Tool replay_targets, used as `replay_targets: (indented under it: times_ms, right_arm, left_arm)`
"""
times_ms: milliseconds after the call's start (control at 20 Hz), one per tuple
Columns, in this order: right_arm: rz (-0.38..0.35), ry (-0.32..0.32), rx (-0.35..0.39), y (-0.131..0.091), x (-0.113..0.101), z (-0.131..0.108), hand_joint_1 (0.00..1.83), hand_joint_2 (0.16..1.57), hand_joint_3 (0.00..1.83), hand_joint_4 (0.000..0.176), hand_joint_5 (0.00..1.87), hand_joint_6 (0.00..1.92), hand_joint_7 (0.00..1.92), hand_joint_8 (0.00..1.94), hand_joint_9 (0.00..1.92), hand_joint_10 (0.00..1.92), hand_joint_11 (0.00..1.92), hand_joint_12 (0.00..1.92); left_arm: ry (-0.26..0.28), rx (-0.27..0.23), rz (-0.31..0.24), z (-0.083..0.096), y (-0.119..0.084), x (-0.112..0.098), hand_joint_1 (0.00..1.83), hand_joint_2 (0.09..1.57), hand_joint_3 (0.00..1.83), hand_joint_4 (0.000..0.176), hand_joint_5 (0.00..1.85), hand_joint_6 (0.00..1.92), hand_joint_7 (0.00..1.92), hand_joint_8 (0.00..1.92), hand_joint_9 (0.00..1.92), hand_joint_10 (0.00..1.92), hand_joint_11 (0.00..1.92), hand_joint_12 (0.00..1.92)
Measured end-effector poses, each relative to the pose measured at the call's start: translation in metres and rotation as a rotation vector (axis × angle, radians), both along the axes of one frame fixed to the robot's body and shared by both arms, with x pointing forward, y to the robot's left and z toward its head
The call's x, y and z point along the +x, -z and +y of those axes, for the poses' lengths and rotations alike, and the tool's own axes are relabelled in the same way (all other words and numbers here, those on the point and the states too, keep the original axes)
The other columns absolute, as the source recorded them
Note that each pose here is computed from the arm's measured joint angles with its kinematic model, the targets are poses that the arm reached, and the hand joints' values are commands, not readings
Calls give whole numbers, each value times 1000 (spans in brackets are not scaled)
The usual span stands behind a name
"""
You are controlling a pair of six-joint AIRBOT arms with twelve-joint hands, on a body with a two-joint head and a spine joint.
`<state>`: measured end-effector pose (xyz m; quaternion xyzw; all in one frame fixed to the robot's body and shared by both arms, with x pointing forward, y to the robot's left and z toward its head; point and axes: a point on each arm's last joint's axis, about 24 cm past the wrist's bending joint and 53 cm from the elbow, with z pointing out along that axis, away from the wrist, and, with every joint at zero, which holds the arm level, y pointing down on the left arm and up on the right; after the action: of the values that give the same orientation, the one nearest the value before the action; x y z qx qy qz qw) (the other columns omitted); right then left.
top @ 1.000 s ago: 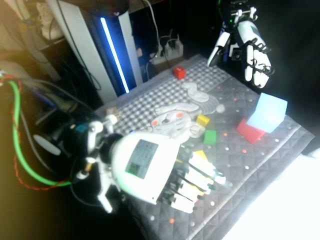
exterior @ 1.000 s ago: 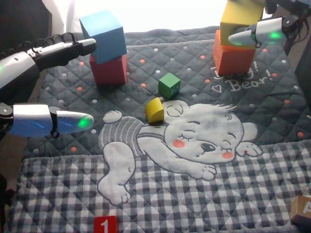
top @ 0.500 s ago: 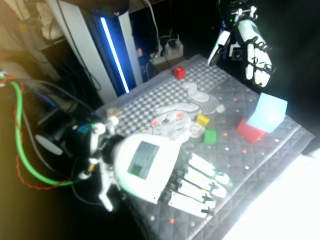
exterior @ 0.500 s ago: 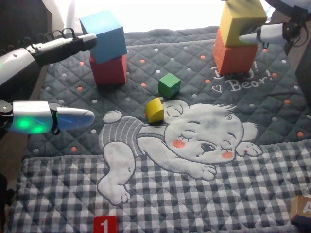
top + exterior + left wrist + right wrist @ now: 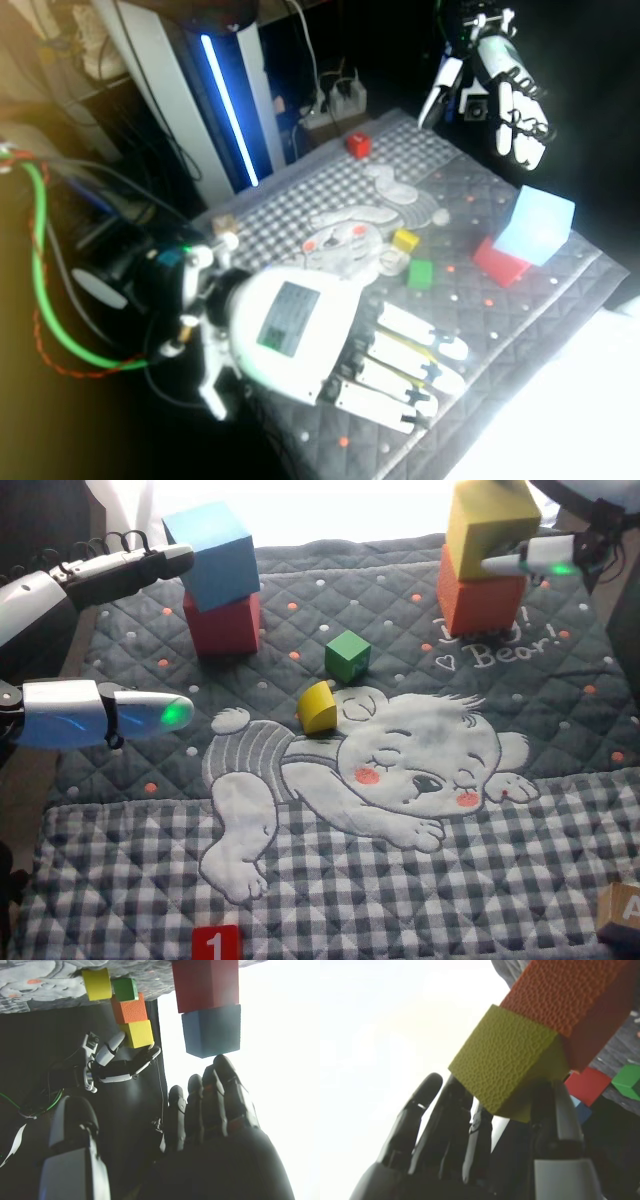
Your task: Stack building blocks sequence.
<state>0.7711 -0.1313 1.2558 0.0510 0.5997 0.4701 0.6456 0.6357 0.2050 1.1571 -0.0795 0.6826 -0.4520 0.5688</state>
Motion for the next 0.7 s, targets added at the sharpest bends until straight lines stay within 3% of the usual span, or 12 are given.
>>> replay_targets:
  times_ms: [50,150,200,250,300,350,400,450,500,600,650,700]
  right_arm:
    - [-2,-9,5,-1,-3,3,1205,983,1,91,399,0,411,0,577,8,54,1327]
    - [-36,-46,20,-9,-17,12,1147,959,0,139,250,0,264,0,421,0,37,1081]
    - [-60,-56,32,-16,-23,12,1097,938,0,132,168,0,187,0,342,0,79,1037]
    - [-82,-61,36,-20,-30,8,1061,924,0,145,120,0,134,0,246,0,15,987]
    - [-92,-62,39,-21,-33,5,987,907,0,162,45,5,59,10,94,17,2,650]
    - [-104,-63,38,-23,-41,-2,957,881,0,173,16,1,16,3,33,5,0,616]
    - [-122,-65,41,-27,-48,-8,914,859,0,175,2,0,2,0,6,0,0,532]
    - [-138,-66,39,-30,-53,-13,932,843,0,176,0,0,0,0,0,0,0,224]
    - [-150,-65,47,-33,-57,-17,945,849,0,171,0,0,0,0,0,0,0,254]
    - [-191,-74,66,-40,-73,-26,932,824,0,175,0,0,0,0,0,0,0,15]
    - [-211,-86,76,-42,-82,-28,945,829,0,164,0,0,0,0,0,0,0,2]
    - [-236,-104,90,-44,-97,-30,931,827,0,167,0,0,0,0,0,0,0,0]
  left_arm:
    - [0,0,0,0,0,0,713,945,0,44,270,3,193,1,155,4,0,762]
    - [-1,-1,0,0,0,0,724,944,0,47,261,0,195,2,154,2,0,754]
    - [-2,-4,0,0,0,0,711,951,2,63,233,0,202,4,156,2,0,753]
    - [-2,-4,-1,1,0,-1,699,959,3,93,200,0,203,2,155,1,0,733]
    - [-2,-7,1,0,0,-2,680,956,1,102,185,0,214,3,157,1,0,693]
    - [0,-9,-1,0,0,-2,662,957,1,99,177,2,199,7,133,12,0,536]
    - [2,-19,-4,-2,-1,-4,648,957,1,94,167,3,173,12,112,5,0,371]
    - [1,-29,-9,-2,-3,-5,644,964,2,97,159,2,164,5,90,10,0,230]
    - [5,-29,-13,-2,-4,-6,629,966,3,95,154,0,165,5,88,11,0,200]
    - [6,-42,-29,-1,-8,-11,629,966,1,101,114,0,117,0,45,0,0,192]
    - [-4,-51,-30,2,-9,-12,626,963,0,116,97,0,114,2,44,2,0,185]
    - [-23,-72,-44,8,-13,-13,766,951,0,115,127,5,135,5,67,7,0,122]
